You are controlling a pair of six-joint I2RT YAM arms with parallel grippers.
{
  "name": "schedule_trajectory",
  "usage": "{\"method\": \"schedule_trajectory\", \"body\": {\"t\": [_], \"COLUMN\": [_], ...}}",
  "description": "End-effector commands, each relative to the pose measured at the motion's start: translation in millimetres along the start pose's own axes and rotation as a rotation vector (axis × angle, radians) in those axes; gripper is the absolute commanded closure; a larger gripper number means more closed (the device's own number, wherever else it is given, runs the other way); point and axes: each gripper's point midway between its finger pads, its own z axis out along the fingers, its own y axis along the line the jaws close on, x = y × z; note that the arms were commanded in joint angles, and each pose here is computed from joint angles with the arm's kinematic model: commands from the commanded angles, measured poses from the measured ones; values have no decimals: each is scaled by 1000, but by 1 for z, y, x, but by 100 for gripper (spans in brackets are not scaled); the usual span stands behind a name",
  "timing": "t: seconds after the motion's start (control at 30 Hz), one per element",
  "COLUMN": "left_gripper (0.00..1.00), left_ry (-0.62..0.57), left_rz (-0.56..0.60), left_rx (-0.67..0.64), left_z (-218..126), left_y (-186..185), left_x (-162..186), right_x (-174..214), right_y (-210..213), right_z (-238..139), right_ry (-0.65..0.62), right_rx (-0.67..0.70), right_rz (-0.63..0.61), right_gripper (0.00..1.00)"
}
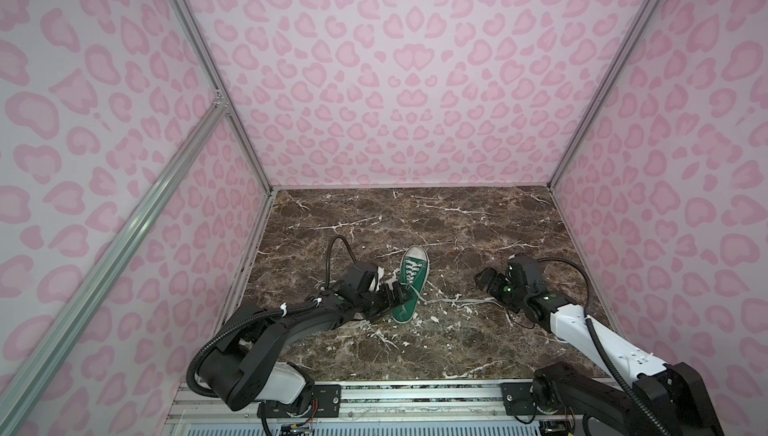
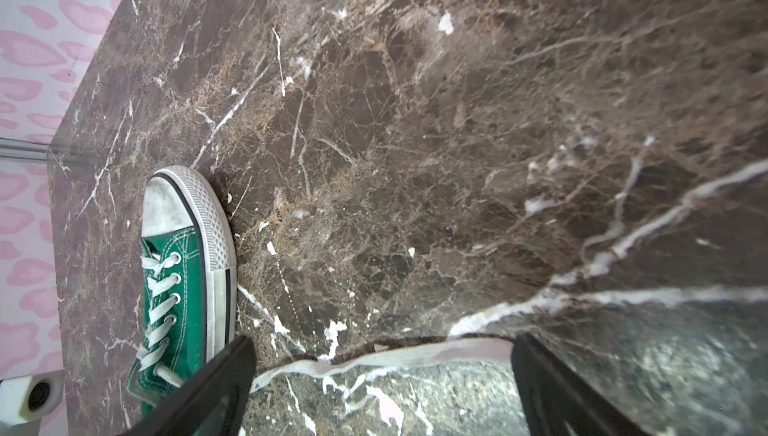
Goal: Tie the shoes
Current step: 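Reach both grippers to the sneaker and pinch one white lace end each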
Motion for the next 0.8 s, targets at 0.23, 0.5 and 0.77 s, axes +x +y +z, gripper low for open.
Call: {"method": "schedule_trajectory", "body": {"t": [0.23, 0.5, 0.77], "left_gripper": [2, 2, 2], "left_ry": [6, -133, -126], "left_rz": [51, 136, 215], "left_rx": [27, -334, -586], "left_z": [18, -28, -61], "left_y": [-31, 9, 41], "left_x": [0, -20, -34], "right_x": [8, -1, 17], "right_y": [-7, -40, -45], "right_z": [1, -29, -23], "right_ry": [55, 3, 25], "right_rx": [52, 341, 383], "right_rz": [10, 65, 166], "right_gripper": [2, 2, 17]}}
